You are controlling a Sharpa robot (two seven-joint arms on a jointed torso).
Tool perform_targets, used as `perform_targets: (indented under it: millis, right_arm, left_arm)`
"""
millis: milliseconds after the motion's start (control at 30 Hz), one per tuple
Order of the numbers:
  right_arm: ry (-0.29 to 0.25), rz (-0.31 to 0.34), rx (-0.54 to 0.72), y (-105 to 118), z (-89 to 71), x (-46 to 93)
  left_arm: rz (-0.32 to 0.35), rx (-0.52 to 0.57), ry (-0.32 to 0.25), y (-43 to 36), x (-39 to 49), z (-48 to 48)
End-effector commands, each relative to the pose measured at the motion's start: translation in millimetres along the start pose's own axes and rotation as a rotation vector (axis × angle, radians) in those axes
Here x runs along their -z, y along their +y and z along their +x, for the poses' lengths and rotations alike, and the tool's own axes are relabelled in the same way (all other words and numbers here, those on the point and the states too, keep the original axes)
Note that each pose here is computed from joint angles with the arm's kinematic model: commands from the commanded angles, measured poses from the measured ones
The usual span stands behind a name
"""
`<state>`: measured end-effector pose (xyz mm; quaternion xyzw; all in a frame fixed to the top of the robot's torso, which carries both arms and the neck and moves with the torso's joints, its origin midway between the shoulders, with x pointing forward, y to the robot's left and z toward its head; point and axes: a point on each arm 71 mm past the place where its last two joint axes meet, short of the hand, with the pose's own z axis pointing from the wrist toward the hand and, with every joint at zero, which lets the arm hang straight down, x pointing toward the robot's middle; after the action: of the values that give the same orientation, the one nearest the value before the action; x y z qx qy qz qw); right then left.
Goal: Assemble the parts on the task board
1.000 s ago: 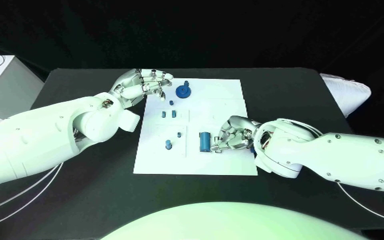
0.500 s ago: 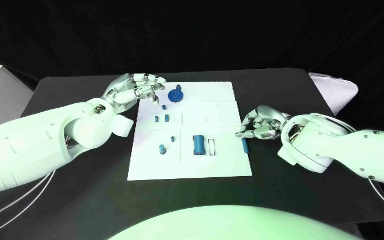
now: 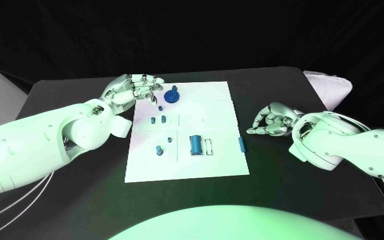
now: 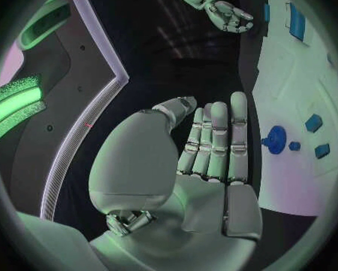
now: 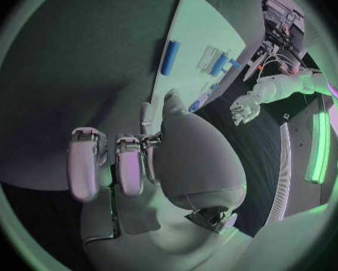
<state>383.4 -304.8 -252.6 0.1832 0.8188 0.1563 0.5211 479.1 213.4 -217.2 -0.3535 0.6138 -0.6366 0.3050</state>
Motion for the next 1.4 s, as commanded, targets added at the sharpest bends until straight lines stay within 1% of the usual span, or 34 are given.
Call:
perform_targets:
  millis: [33, 300, 467, 733, 1400]
  right_arm:
    - [0.037, 0.004, 0.044, 0.6, 8.5, -1.0]
    - [0.082, -0.008, 0.029, 5.9, 27.0, -1.7]
    - [0.103, -0.017, 0.024, 9.2, 34.7, -1.1]
    - [0.129, -0.021, 0.030, 12.1, 40.5, -1.2]
    - [0.161, -0.016, 0.072, 11.5, 48.2, -5.6]
  left_arm:
    - [0.006, 0.013, 0.015, -0.2, -0.3, 2.0]
    - [0.002, 0.014, 0.019, 0.1, 0.4, 1.8]
    - [0.001, 0.015, 0.020, 0.2, 0.7, 1.5]
    - [0.000, 0.016, 0.021, 0.2, 0.8, 1.6]
    - [-0.002, 0.015, 0.019, 0.1, 1.9, 0.6]
